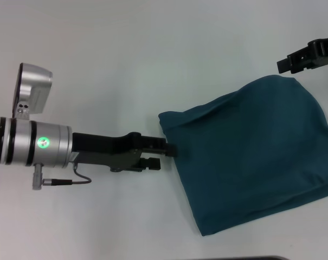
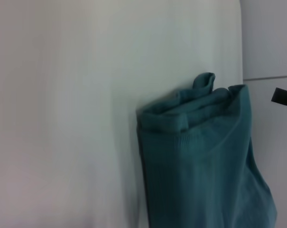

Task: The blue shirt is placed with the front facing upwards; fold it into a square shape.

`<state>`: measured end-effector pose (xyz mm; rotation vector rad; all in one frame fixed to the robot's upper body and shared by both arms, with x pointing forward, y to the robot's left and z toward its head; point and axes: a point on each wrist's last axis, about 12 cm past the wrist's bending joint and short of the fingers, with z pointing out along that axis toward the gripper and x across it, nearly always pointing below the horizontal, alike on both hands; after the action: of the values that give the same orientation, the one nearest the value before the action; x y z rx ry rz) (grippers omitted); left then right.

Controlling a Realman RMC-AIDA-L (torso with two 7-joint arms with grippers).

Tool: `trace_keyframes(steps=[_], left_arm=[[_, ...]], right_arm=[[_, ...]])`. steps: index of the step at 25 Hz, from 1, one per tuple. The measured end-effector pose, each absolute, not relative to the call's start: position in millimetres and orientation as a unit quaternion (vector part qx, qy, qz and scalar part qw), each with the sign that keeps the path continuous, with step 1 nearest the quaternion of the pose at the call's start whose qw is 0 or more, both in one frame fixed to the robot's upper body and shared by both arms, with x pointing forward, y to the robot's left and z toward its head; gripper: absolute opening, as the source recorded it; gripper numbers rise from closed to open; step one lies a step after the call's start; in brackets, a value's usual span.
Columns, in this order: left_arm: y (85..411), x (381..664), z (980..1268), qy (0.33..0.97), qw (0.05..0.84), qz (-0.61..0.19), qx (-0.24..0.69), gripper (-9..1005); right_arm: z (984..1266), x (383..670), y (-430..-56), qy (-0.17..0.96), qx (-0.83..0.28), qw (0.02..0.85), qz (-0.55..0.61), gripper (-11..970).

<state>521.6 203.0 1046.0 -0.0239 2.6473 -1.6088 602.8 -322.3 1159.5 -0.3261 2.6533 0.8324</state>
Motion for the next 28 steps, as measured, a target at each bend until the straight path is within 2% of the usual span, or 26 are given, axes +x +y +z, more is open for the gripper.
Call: trace_keyframes(steps=[12, 28], left_arm=[[185, 532, 1038, 0.869, 0.028, -0.494, -0.009, 625], [166, 538, 1040, 0.867, 0.036, -0.496, 0.013, 586]], right_arm=[[1159, 603, -322, 0.934, -0.115, 0.171, 0.293, 437], [1159, 603, -321, 0.934, -0.116, 0.170, 0.293, 436]])
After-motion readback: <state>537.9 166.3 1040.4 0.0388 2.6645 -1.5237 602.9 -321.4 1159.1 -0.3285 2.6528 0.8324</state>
